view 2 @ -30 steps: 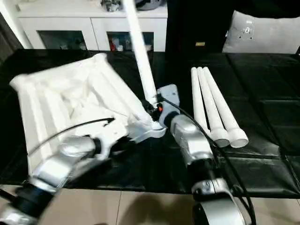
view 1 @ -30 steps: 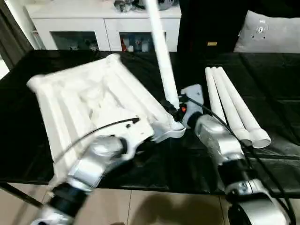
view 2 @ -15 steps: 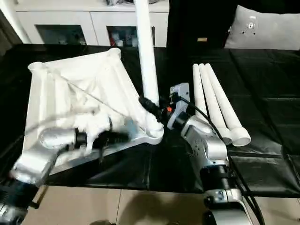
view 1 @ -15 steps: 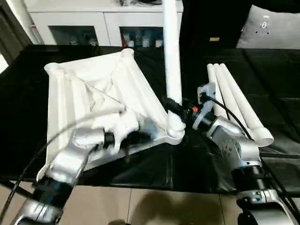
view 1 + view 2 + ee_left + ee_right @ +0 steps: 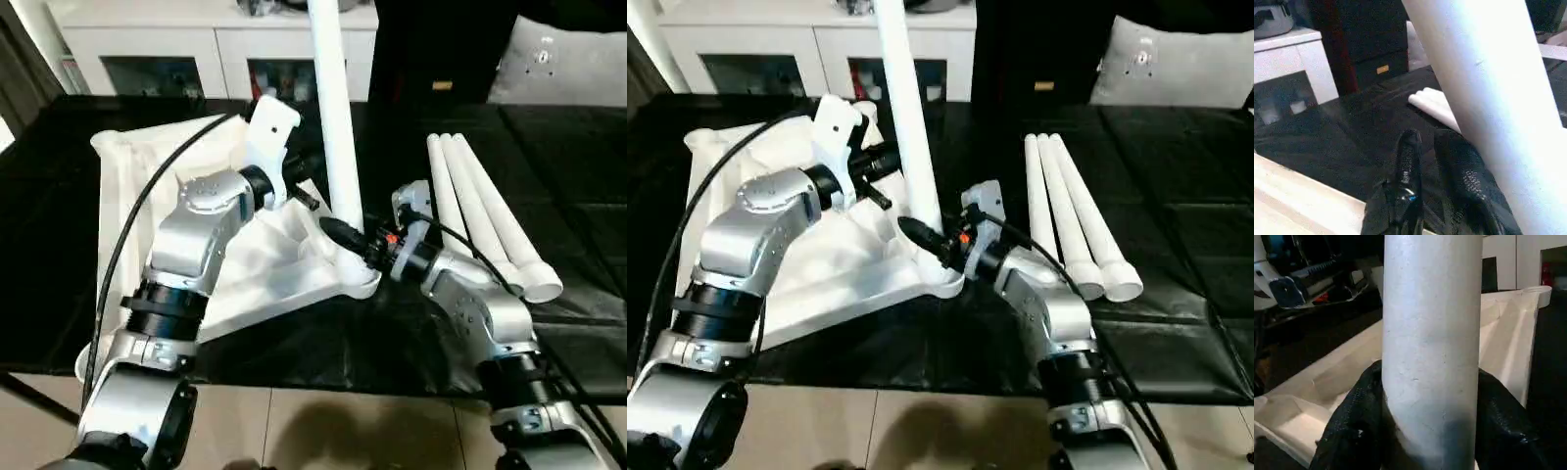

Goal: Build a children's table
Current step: Insert table leg to table base

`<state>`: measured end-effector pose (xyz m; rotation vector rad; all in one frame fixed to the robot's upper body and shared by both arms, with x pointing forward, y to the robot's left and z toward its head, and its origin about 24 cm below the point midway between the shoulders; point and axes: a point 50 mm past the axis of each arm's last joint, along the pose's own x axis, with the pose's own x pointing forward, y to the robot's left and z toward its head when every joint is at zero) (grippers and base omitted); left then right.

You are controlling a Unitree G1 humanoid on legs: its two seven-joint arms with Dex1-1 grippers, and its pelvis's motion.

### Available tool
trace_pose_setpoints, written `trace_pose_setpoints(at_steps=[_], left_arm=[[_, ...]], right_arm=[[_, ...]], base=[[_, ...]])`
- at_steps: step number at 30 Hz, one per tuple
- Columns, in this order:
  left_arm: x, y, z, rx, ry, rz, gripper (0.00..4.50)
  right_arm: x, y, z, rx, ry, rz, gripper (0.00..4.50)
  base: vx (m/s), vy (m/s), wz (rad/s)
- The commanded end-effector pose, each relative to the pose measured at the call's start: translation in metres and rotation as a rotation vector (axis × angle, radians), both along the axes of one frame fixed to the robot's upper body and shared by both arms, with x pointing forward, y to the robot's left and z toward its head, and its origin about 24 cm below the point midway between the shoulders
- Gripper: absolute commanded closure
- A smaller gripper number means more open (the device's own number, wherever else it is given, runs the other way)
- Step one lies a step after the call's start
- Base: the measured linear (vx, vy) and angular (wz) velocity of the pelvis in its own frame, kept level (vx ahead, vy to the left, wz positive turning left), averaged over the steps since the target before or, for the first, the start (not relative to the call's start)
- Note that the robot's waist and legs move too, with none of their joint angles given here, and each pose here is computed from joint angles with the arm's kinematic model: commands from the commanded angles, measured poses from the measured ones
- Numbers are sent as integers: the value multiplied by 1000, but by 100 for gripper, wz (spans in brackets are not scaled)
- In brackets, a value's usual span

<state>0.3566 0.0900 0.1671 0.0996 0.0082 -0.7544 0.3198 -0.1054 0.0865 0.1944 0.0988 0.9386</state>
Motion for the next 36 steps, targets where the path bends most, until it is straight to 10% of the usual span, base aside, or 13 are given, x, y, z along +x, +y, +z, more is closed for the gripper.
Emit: trace_pose_setpoints(at_steps=[1, 10, 20, 36], left_arm=[[-6, -13, 5, -3, -24, -60, 380], [-31, -34, 21, -58, -96, -269, 380], [-26, -24, 18, -49, -92, -207, 380], [-47, 30, -72, 215, 229, -271, 283]], right_arm=[[-3, 6, 3, -29, -42, 39, 264], [4, -2, 1, -54, -41, -42, 264], [7, -8, 9, -40, -22, -43, 264], [5, -34, 14, -117, -51, -84, 264]], base=[[0, 0, 0], [0, 0, 0], [0, 0, 0], [0, 0, 0]])
